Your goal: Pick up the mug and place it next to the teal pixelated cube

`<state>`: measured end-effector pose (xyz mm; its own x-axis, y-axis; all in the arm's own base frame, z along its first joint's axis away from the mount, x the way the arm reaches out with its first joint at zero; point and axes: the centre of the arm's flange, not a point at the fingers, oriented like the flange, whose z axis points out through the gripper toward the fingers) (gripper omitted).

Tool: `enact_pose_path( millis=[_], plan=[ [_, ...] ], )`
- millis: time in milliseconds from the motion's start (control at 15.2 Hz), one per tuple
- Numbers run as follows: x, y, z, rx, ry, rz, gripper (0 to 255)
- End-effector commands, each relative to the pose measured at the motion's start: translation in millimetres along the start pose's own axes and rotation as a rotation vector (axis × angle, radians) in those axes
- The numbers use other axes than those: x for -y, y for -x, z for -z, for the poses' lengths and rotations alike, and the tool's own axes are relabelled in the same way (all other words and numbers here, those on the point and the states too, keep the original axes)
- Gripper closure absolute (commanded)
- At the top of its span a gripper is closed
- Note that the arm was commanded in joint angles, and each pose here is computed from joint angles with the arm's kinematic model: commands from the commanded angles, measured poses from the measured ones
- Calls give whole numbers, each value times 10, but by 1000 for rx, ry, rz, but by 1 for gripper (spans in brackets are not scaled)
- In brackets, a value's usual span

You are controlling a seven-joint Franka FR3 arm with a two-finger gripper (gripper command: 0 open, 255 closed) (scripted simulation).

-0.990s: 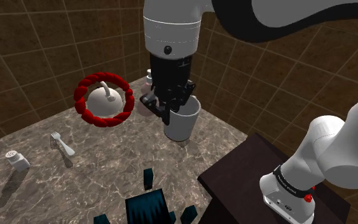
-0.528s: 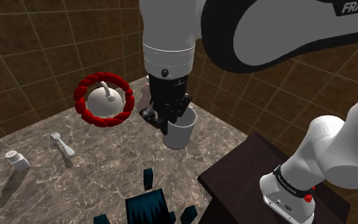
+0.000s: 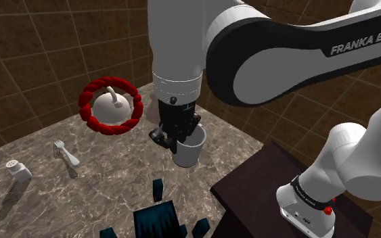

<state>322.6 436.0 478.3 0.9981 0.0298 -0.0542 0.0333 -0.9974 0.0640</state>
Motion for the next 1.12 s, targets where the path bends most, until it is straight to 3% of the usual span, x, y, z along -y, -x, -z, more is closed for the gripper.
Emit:
enact_pose_path(
  millis=[0, 1056],
  plan=[
    [4, 3, -101, 0, -1, 0, 255],
    [58, -42, -943, 0, -1, 0, 255]
  ],
)
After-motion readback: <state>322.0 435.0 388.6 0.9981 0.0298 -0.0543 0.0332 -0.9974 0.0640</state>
